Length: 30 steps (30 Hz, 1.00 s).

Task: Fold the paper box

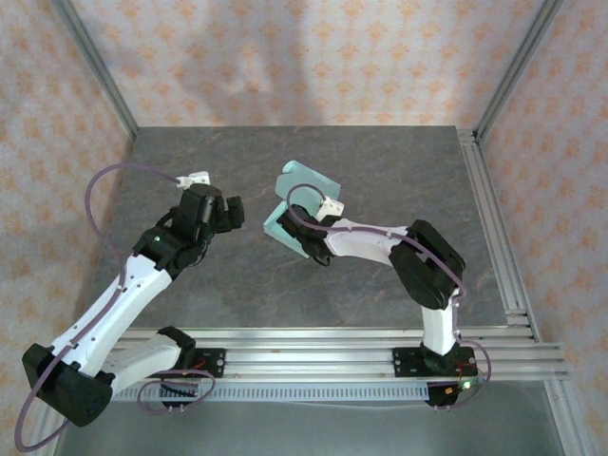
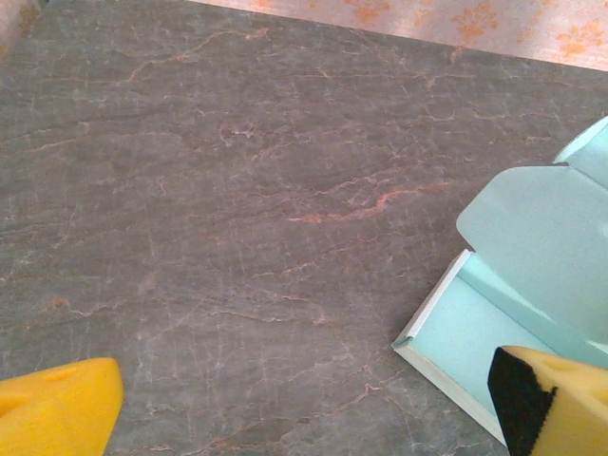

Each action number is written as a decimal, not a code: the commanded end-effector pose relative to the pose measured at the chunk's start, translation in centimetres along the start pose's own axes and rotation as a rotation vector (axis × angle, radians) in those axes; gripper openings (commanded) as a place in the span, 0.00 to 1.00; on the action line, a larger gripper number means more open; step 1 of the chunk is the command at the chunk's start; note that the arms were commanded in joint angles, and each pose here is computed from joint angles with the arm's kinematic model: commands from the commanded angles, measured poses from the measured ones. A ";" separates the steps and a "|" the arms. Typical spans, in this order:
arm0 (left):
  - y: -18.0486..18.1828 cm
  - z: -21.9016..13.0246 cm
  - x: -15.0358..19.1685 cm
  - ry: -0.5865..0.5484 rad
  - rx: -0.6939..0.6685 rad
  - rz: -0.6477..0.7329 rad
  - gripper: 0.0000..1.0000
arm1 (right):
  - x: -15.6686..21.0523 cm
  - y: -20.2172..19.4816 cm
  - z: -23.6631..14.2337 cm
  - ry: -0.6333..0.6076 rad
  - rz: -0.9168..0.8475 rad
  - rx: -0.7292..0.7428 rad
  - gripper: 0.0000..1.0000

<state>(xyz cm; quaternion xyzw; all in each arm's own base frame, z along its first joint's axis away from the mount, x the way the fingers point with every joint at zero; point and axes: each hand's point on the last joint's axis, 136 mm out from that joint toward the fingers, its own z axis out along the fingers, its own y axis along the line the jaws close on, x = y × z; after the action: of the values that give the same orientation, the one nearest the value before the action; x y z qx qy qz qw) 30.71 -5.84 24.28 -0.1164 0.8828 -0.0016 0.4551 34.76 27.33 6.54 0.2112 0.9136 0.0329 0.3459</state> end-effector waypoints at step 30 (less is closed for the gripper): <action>0.1 1.1 1.6 0.047 -0.021 0.026 1.00 | 1.7 -0.6 0.1 0.123 -0.157 -0.017 0.52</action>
<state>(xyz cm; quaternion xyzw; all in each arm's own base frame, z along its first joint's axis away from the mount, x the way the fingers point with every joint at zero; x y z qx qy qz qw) 30.94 -5.97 22.83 -0.1121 0.8918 0.0080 0.4383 33.61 28.62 6.46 0.1437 0.9408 0.0505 0.3027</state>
